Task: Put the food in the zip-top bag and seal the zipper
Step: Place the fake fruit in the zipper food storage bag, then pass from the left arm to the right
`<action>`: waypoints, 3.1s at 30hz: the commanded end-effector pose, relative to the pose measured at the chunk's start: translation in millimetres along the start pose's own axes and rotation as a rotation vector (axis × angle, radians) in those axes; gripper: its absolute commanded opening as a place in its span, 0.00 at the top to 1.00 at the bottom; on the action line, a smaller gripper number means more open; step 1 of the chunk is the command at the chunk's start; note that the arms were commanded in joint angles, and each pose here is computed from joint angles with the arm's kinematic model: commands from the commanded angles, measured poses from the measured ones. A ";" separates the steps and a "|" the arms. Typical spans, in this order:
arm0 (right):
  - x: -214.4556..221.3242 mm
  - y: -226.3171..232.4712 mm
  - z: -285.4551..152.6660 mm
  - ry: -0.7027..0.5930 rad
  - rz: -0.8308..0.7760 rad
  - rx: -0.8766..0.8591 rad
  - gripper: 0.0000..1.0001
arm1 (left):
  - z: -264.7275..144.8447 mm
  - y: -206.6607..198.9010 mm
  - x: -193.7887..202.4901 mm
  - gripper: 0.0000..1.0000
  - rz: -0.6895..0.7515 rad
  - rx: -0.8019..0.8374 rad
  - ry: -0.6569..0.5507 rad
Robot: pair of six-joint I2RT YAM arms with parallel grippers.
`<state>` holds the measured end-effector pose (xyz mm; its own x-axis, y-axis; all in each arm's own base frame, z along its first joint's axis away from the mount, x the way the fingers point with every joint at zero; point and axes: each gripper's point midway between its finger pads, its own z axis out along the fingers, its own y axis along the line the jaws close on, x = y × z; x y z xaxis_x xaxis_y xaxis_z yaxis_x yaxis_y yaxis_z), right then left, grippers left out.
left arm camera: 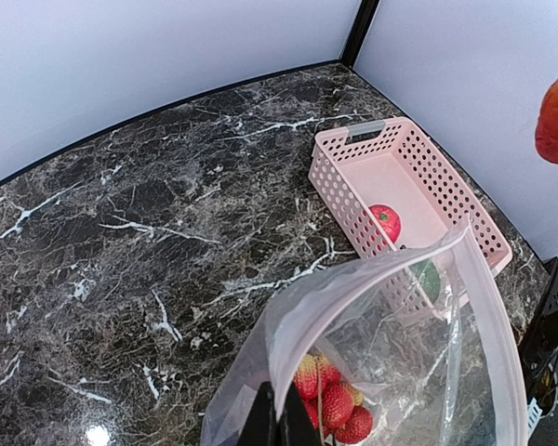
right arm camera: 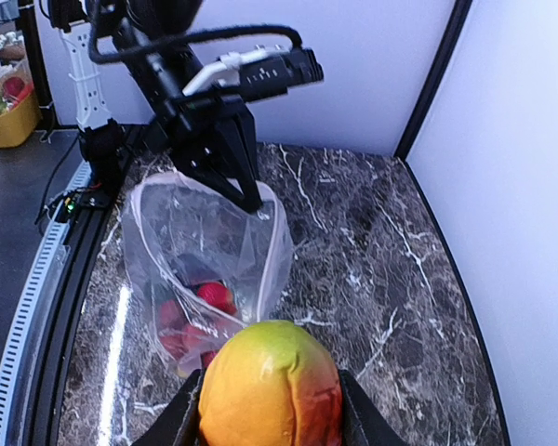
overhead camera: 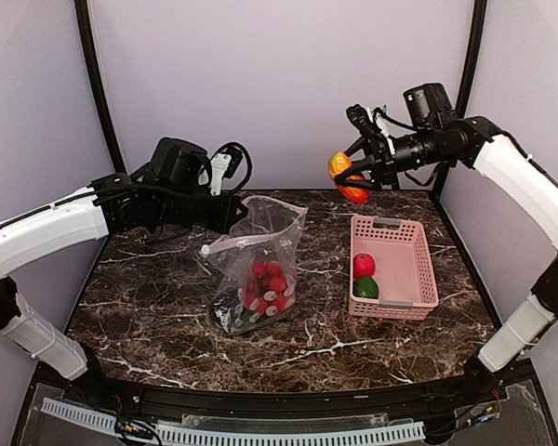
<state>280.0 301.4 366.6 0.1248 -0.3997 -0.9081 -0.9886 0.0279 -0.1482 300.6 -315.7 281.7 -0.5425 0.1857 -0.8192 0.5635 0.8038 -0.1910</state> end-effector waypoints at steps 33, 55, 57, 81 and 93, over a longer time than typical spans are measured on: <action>-84.9 20.5 63.7 -0.318 0.098 -0.302 0.68 | -12.0 -9.7 -22.9 0.99 -0.092 0.051 -0.049; -59.7 32.9 120.3 -0.270 0.153 -0.407 0.63 | -25.7 -11.5 -25.7 0.99 -0.116 0.072 -0.073; -56.4 36.2 125.4 -0.257 0.154 -0.405 0.59 | -27.3 -10.8 -26.1 0.99 -0.118 0.070 -0.076; -16.6 88.2 105.9 0.054 -0.188 -0.266 0.49 | -31.3 -8.4 -14.2 0.99 -0.087 0.077 -0.076; 23.0 101.1 140.3 0.290 -0.308 -0.234 0.59 | -40.0 -4.6 -8.0 0.73 -0.049 0.054 -0.033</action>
<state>189.9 422.1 294.7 0.3862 -0.5272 -0.7569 -0.9165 -0.3117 -0.2505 285.0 -310.2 302.6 -0.5529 0.1081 -0.8262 0.5671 0.7753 -0.2781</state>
